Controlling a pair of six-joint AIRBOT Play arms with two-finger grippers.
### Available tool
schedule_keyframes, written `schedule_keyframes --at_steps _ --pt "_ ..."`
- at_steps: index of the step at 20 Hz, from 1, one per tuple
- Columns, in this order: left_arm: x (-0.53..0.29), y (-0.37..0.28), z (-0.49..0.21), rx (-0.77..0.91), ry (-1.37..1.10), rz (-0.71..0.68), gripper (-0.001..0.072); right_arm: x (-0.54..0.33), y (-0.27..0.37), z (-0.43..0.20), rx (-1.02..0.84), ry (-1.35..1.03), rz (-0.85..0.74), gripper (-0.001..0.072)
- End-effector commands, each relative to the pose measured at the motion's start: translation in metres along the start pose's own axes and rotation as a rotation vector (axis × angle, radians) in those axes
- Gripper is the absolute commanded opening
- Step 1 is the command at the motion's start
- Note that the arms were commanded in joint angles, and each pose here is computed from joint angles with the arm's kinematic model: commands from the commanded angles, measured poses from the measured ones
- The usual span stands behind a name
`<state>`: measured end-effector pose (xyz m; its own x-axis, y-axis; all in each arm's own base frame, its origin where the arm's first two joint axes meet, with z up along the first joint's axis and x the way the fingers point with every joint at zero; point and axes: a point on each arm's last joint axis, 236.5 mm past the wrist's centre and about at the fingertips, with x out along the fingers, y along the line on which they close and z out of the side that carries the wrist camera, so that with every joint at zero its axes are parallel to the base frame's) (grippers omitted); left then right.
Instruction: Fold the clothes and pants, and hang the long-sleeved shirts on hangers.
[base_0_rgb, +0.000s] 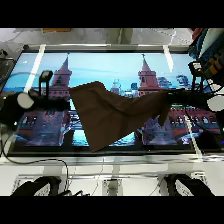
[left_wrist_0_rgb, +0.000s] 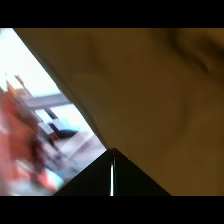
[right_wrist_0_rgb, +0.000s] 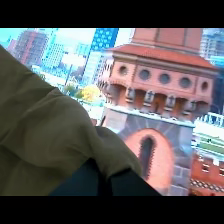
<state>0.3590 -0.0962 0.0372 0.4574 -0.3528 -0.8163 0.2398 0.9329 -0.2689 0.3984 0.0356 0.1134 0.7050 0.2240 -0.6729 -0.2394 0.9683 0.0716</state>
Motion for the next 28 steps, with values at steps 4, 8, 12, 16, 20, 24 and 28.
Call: schedule_keyframes --at_steps 4,8,12,16,20,24,28 --pt "0.03 -0.055 -0.113 -0.334 0.196 -0.271 0.048 0.0 0.004 -0.007 0.003 0.03 0.015 0.0019" --pt "0.051 -0.056 -0.169 -0.35 0.322 -0.263 0.048 0.0 0.007 -0.015 0.003 0.061 0.03 0.0019" --pt "0.073 -0.063 -0.187 -0.345 0.367 -0.248 0.0481 0.0 0.007 -0.014 0.007 0.06 0.031 0.0019" --pt "0.095 -0.09 -0.204 -0.373 0.424 -0.276 0.048 0.0 0.008 -0.014 0.023 0.06 0.031 0.002" --pt "0.105 -0.096 -0.206 -0.408 0.425 -0.274 0.0177 0.0 0.007 -0.014 0.023 0.06 0.031 0.0019" --pt "0.108 -0.09 -0.171 -0.408 0.33 -0.268 0.0013 0.0 0.007 -0.014 0.02 0.061 0.028 0.002" --pt "0.073 -0.078 -0.062 -0.356 0.063 -0.31 0.0013 -0.001 -0.007 -0.017 -0.028 0.073 -0.029 0.0019"
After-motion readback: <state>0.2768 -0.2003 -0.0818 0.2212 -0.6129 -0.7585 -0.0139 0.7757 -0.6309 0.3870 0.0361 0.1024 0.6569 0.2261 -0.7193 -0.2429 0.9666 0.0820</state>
